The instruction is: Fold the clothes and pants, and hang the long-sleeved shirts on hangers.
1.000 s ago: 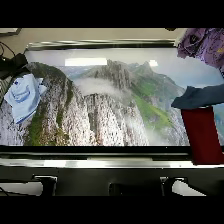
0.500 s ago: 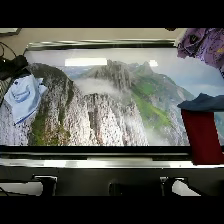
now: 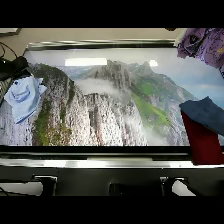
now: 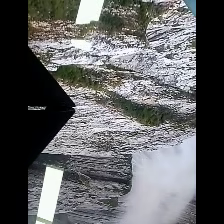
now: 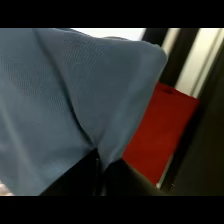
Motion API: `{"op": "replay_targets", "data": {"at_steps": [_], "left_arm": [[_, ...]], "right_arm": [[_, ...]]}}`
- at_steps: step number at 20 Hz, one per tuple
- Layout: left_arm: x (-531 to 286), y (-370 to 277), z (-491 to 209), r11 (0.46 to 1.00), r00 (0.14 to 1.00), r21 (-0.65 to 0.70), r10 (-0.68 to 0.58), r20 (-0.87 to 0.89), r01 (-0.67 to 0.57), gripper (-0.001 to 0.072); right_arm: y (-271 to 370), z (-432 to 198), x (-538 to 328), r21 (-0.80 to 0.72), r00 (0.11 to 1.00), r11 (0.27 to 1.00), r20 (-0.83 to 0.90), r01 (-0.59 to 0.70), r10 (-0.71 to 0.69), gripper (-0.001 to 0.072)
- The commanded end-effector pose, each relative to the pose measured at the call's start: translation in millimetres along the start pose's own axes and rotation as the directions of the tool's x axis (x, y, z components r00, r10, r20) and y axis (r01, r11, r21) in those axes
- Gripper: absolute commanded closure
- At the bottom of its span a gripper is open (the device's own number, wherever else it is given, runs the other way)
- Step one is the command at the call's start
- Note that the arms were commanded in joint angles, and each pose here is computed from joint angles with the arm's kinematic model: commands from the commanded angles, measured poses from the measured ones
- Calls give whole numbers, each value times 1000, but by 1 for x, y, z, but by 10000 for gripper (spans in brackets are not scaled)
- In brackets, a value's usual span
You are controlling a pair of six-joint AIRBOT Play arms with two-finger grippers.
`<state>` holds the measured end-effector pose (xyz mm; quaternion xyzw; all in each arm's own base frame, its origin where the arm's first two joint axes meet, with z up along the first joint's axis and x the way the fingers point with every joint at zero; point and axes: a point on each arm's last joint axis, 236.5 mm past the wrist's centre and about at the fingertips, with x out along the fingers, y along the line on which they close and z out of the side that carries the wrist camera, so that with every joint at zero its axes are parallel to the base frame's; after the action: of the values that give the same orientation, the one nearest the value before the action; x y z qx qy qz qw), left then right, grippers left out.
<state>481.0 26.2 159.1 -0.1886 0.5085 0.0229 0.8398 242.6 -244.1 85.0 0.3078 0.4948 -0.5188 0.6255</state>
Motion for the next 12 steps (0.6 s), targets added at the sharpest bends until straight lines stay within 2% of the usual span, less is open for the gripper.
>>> {"op": "replay_targets", "data": {"at_steps": [1, 8, 12], "left_arm": [[0, 0, -1, 1000, 1000, 1, 0, -3, 0, 691], [0, 0, -1, 1000, 1000, 1, 0, -3, 0, 691], [0, 0, -1, 1000, 1000, 1, 0, -3, 0, 691]], "right_arm": [[-32, -32, 25, 26, 993, 993, -48, 112, -110, 681], [-55, -59, 49, -21, 973, 978, -99, 207, -208, 680], [-58, -59, 48, -14, 971, 976, -98, 219, -220, 680]]}}
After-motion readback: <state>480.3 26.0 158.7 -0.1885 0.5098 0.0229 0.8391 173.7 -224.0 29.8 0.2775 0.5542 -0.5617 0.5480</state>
